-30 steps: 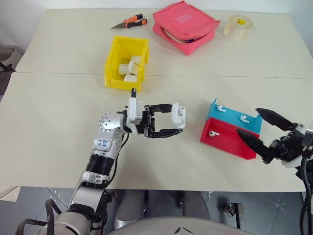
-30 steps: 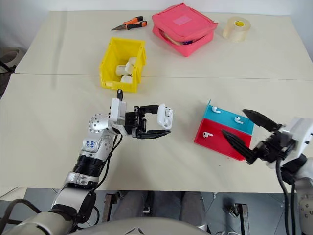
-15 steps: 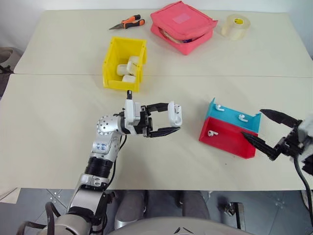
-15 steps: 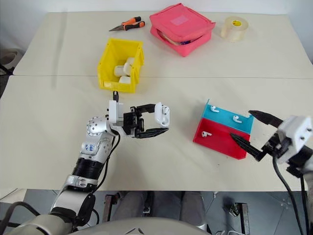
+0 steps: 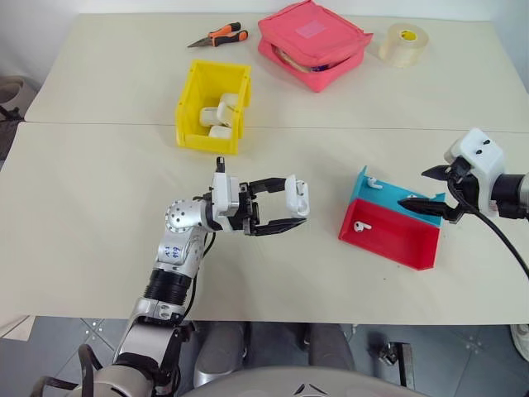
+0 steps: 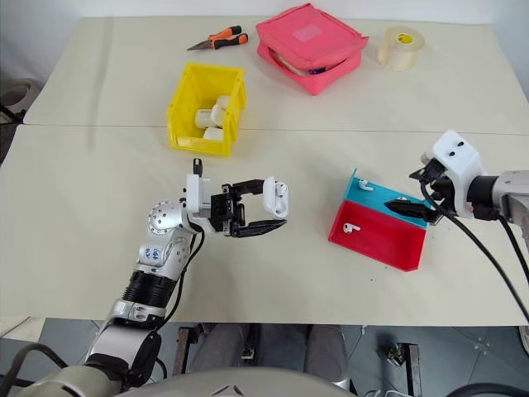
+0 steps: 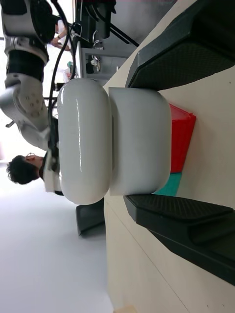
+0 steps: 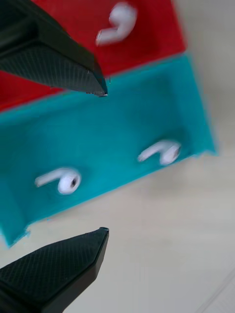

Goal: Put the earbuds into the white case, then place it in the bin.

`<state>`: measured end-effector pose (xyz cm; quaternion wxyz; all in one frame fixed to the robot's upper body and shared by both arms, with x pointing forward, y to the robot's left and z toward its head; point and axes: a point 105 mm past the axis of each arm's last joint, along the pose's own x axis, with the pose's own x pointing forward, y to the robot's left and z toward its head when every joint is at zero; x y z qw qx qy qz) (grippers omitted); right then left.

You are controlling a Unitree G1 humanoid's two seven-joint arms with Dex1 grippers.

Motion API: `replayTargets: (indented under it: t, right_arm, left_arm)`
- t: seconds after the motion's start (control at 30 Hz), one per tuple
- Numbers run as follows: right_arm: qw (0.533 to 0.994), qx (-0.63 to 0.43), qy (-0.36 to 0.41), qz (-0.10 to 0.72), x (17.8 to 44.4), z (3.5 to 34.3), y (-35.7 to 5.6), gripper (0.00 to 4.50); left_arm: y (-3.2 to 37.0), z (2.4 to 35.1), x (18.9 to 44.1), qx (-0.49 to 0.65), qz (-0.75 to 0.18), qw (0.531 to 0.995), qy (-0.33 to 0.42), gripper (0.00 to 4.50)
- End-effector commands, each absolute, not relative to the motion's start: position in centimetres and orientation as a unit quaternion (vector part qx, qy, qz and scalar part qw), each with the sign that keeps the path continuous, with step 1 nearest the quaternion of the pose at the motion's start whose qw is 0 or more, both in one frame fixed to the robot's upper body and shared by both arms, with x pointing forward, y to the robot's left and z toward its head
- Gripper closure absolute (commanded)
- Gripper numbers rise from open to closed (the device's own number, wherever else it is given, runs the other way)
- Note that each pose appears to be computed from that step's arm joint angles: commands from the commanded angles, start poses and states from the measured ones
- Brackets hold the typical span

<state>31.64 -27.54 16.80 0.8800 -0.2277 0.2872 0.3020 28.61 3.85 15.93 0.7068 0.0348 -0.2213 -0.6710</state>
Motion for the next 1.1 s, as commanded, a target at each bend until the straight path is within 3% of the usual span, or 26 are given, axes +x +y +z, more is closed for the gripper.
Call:
replayTargets:
  t: [0.03,0.47,0.57,0.73,1.1]
  right_arm:
    - [0.871,-0.249,0.302,0.297,32.2,17.2,-28.8,0.02]
    - [0.826,-0.311,0.311,0.352,33.9,15.3,-28.8,0.02]
    - [0.823,-0.314,0.313,0.356,34.0,15.0,-28.9,0.63]
    - [0.818,-0.318,0.317,0.36,34.1,14.9,-28.9,2.29]
    - [0.799,-0.325,0.344,0.371,33.7,14.9,-29.4,2.29]
  left_arm:
    - [3.7,16.6,28.0,0.042,-0.67,0.701,-0.24,1.71]
    - [3.3,16.9,28.1,0.04,-0.669,0.7,-0.248,1.71]
    - [3.3,17.0,28.1,0.039,-0.669,0.7,-0.248,1.71]
    - [3.3,17.1,28.2,0.04,-0.668,0.699,-0.25,1.71]
    - [3.3,17.3,28.4,0.041,-0.666,0.7,-0.255,1.71]
